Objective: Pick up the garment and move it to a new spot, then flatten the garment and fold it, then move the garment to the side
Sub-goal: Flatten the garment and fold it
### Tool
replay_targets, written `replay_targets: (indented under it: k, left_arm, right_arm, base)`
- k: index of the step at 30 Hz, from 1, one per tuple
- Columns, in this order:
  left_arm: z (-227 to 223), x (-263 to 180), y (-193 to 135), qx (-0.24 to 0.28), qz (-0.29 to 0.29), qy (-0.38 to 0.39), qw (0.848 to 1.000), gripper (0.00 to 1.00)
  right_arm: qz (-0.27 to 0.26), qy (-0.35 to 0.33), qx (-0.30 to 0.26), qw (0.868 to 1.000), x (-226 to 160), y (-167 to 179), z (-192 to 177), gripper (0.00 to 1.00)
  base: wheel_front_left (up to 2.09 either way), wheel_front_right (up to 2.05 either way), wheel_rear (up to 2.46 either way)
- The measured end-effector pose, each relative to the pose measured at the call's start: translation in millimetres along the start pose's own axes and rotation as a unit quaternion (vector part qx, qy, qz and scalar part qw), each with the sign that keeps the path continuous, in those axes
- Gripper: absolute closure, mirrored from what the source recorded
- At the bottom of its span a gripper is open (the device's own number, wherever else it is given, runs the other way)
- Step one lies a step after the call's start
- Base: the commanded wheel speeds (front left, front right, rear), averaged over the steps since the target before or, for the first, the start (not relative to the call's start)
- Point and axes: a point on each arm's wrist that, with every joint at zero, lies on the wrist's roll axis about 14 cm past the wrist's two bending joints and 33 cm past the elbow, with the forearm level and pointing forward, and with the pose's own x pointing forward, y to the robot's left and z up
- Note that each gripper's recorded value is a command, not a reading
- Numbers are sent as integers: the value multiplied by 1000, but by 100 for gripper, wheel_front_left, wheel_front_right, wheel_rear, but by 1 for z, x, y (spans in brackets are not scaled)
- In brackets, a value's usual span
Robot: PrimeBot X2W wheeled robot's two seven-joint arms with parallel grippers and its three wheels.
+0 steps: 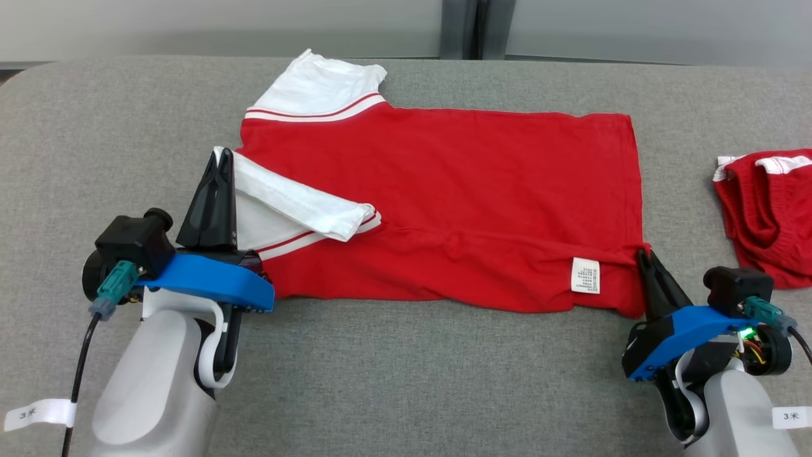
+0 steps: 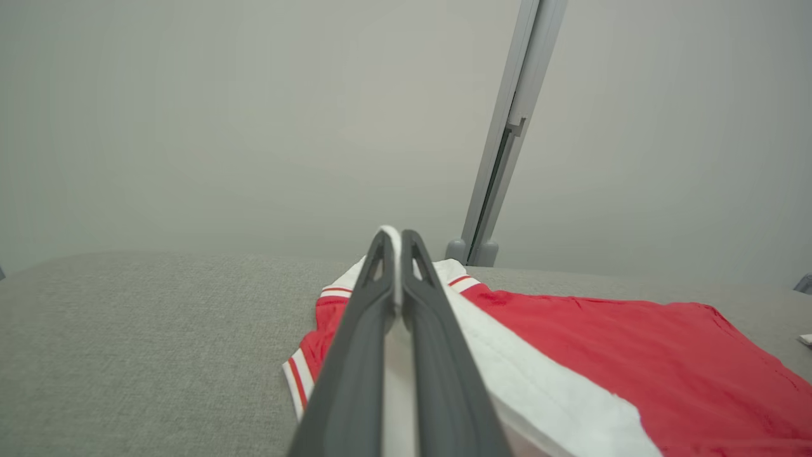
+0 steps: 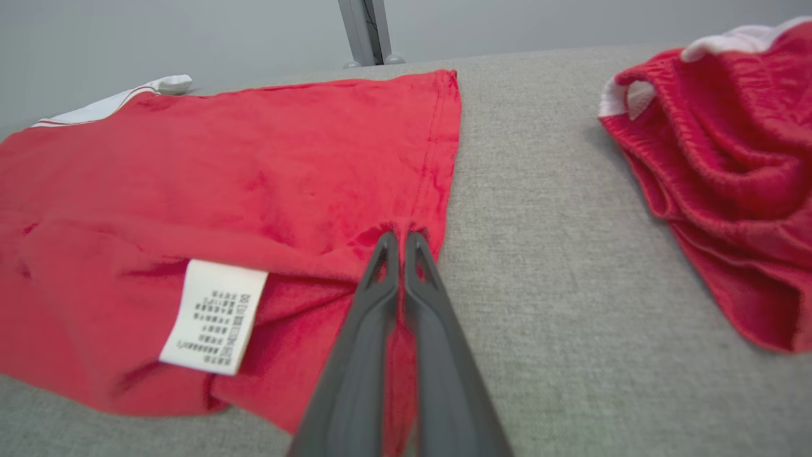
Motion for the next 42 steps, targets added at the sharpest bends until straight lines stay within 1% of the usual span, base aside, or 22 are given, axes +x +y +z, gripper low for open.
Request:
replay_targets:
  k: [3,4,5,6,7,8,12,17,21,24,28,31,35,42]
  left_arm:
    - [-2,5,-3,1,-3,2,1000,100]
    - [-2,7,-4,2,-6,0,1000,100]
    - [-1,8,-6,2,-7,-1,1000,100]
    - [-1,9,-6,2,-7,-2,1000,84]
    - [-1,9,-7,3,-7,-2,1000,54]
    - [-1,9,-7,4,-8,-3,1000,0]
    - [-1,6,-9,5,-8,-5,1000,0]
    - [-3,-11,-7,-2,-2,-4,1000,0]
    - [-15,-36,1,-16,16,13,1000,0]
    - [-38,-62,11,-33,38,50,998,0]
    - [-73,-96,29,-50,74,128,988,0]
    - [-86,-107,32,-85,96,157,979,0]
    - [-93,-110,32,-129,112,176,969,0]
    - [-103,-97,34,-159,119,196,960,0]
  right_arm:
    - [1,-5,0,1000,3,1,1,100]
    - [2,-10,0,1000,4,1,3,89]
    - [3,-16,-1,1000,5,2,6,61]
    - [4,-21,-1,1000,6,2,8,26]
    - [4,-26,-2,1000,6,3,10,0]
    - [5,-31,-2,1000,7,3,13,0]
    - [6,-57,-7,998,6,4,25,0]
    - [11,-83,-11,996,-4,7,37,0]
    - [14,-92,-21,995,-17,10,42,0]
    - [15,-86,-28,996,-28,10,39,0]
    - [11,-68,-28,997,-38,7,30,0]
    - [5,-61,-29,998,-42,4,27,0]
    - [3,-51,-32,998,-43,2,23,0]
    - [1,-37,-33,999,-40,0,16,0]
  base:
    - [0,0,0]
    - [0,0,0]
    - [0,0,0]
    - [0,0,0]
    - [0,0,0]
    - [0,0,0]
    - [0,0,0]
    - [0,0,0]
    - [0,0,0]
    - [0,0,0]
    - [0,0,0]
    - [0,0,0]
    - [0,0,0]
    - [0,0,0]
